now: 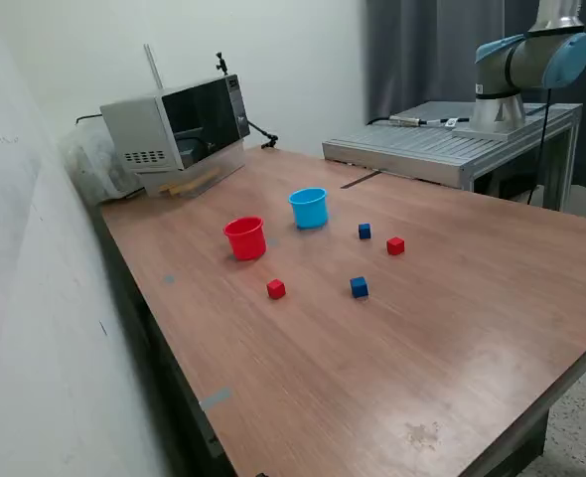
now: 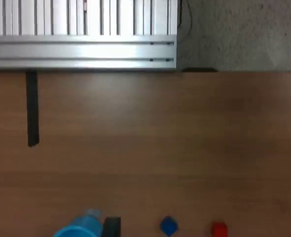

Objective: Place red objects in the red bin, and blue objects in the blue bin.

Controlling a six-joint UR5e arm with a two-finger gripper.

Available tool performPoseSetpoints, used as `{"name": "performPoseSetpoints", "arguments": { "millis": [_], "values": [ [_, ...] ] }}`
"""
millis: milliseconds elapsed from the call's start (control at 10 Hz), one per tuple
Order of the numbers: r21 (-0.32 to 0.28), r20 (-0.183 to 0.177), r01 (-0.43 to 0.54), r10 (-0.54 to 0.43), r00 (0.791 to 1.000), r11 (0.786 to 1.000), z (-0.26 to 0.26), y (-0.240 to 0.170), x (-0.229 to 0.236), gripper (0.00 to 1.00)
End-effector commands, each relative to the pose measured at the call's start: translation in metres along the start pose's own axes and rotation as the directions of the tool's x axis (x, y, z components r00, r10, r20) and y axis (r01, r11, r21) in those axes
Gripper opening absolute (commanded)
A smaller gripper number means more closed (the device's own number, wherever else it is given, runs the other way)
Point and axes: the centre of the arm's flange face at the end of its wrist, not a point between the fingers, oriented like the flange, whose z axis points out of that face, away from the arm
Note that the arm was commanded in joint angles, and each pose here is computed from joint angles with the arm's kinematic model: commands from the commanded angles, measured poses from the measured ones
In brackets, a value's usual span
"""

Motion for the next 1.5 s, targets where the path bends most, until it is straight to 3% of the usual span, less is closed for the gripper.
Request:
{"name": "performPoseSetpoints", "arguments": {
  "millis": [0, 100, 200, 300, 400, 700, 800, 1000, 1100, 1300, 1400],
  "values": [
    [-0.137, -0.027, 0.017, -0.021, 0.999, 0.99, -0.005, 0.033, 0.013, 1.0],
    [-0.176, -0.033, 0.041, -0.047, 0.998, 0.984, 0.003, 0.049, 0.023, 1.0],
    [-0.164, -0.047, 0.122, -0.131, 0.99, 0.979, 0.038, 0.062, 0.036, 1.0],
    [-0.172, -0.052, 0.256, -0.268, 0.962, 0.951, 0.078, 0.064, 0.051, 1.0],
    [-0.157, -0.045, 0.328, -0.339, 0.94, 0.931, 0.123, 0.07, 0.054, 1.0],
    [-0.091, -0.064, 0.37, -0.377, 0.924, 0.924, 0.242, 0.109, 0.055, 1.0],
    [-0.072, -0.069, 0.423, -0.428, 0.901, 0.903, 0.276, 0.12, 0.057, 1.0],
    [-0.123, -0.046, 0.421, -0.429, 0.902, 0.899, 0.291, 0.137, 0.056, 1.0],
    [-0.116, -0.05, 0.424, -0.431, 0.901, 0.898, 0.298, 0.141, 0.049, 1.0],
    [-0.143, -0.067, 0.492, -0.504, 0.861, 0.859, 0.305, 0.141, 0.047, 1.0],
    [-0.148, -0.08, 0.545, -0.559, 0.825, 0.825, 0.314, 0.144, 0.048, 1.0]
  ]
}}
